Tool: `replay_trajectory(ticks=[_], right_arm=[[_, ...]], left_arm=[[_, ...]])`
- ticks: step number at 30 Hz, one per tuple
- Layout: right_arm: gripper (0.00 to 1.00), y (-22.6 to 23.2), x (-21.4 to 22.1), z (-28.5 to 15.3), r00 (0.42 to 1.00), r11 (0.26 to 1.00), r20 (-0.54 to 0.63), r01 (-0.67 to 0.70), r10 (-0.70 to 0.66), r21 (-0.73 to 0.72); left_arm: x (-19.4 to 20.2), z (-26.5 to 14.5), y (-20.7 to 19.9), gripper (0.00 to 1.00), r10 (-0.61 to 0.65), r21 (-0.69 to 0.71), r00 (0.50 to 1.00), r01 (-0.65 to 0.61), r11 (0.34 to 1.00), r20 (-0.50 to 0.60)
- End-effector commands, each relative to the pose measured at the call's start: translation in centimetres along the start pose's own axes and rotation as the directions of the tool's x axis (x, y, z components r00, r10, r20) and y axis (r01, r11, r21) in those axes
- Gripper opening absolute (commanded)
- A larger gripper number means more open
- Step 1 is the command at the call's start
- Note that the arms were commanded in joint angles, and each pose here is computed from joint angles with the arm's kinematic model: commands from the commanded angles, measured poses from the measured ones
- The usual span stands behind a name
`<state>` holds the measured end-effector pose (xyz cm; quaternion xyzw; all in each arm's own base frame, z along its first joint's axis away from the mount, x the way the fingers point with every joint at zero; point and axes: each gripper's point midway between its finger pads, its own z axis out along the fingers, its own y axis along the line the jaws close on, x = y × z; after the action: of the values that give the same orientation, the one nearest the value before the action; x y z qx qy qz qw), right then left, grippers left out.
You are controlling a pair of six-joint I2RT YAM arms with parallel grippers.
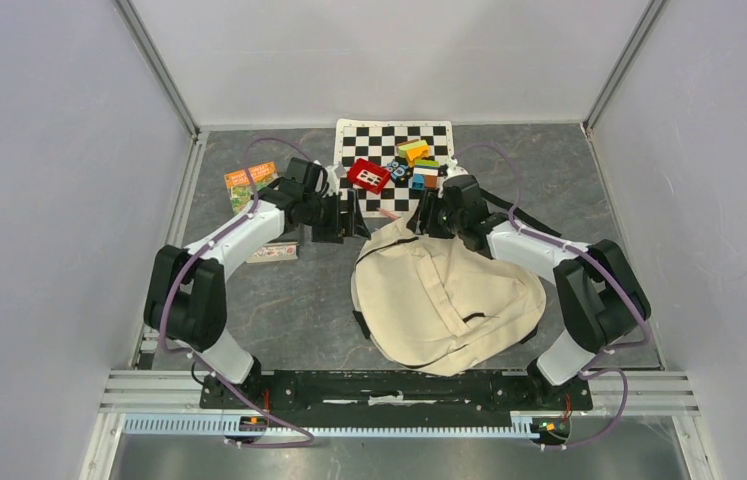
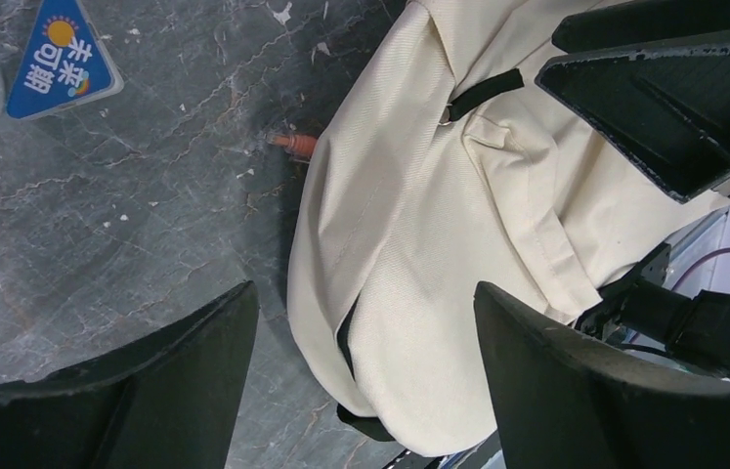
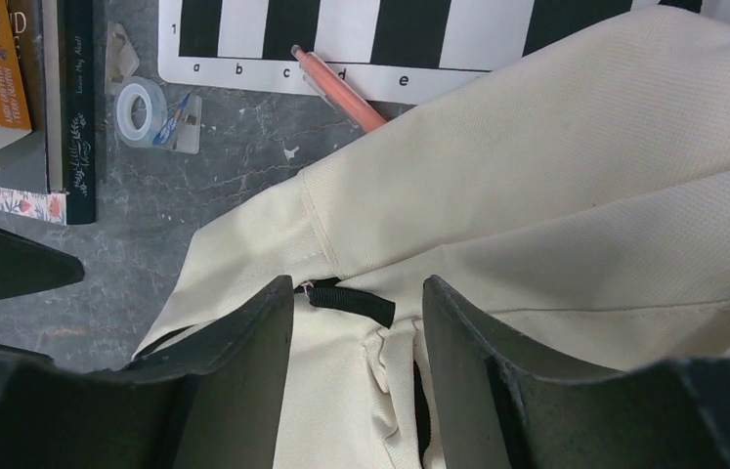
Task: Pack the student bag
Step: Unzip the student bag at the center of the board.
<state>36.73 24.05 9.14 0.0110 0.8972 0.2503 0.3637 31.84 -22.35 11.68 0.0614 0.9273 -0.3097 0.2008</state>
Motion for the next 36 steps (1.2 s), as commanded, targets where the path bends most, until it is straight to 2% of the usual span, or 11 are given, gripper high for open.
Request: replay_trajectory(ticks=[1, 3, 11, 19, 22, 24, 27, 28, 33, 36], right_arm=[[0.54, 0.1, 0.2, 0.7, 0.999, 1.000, 0.016, -0.027, 0.027, -0.016], [0.52, -0.1, 0.7, 0.9, 0.999, 0.999, 0.005, -0.034, 0.034, -0.015], [0.50, -0.9, 2.3, 0.9, 0.999, 0.999, -0.031, -0.040, 0.040, -0.003], [0.39, 0.6, 2.5, 1.7, 0.998, 0.996, -0.026, -0.054, 0.052, -0.070], [0.35, 0.9, 2.7, 2.1, 0.998, 0.994, -0.034, -0.058, 0.055, -0.088], [0.25, 1.5, 2.6, 2.3, 0.998, 0.991, -0.025, -0.065, 0.062, -0.118], [0.00, 2.6, 1.7, 2.1, 0.998, 0.983, 0.014, -0.055, 0.058, -0.176], [0.00, 3.1, 1.2, 1.8, 0.998, 0.980, 0.035, -0.049, 0.056, -0.191], [0.00, 4.7, -1.4, -0.8, 0.990, 0.975, 0.139, 0.064, -0.034, -0.214], [0.00, 5.7, -2.7, -2.0, 0.982, 0.966, 0.164, 0.133, -0.097, -0.222]], left_arm=[[0.6, 1.1, -0.3, 0.80, 0.024, 0.057, 0.998, -0.021, 0.998, -0.055], [1.2, 1.7, -0.2, 0.74, 0.017, 0.056, 0.997, -0.012, 0.998, -0.081], [2.7, 3.1, -1.1, 0.71, 0.047, 0.065, 0.988, -0.038, 0.997, -0.145], [2.9, 3.5, -1.2, 0.44, 0.047, 0.064, 0.987, -0.038, 0.997, -0.155], [3.2, 3.6, -1.7, 0.25, 0.054, 0.080, 0.985, -0.041, 0.996, -0.166], [3.2, 3.6, -2.1, 0.18, 0.057, 0.090, 0.984, -0.042, 0.995, -0.166], [3.1, 3.5, -2.8, 0.08, 0.061, 0.109, 0.985, -0.044, 0.993, -0.161], [3.1, 3.5, -2.9, 0.05, 0.063, 0.113, 0.985, -0.045, 0.993, -0.158], [2.9, 2.7, -3.5, 0.02, 0.074, 0.130, 0.988, -0.056, 0.990, -0.137], [2.8, 2.3, -3.4, 0.02, 0.082, 0.116, 0.990, -0.069, 0.991, -0.119]])
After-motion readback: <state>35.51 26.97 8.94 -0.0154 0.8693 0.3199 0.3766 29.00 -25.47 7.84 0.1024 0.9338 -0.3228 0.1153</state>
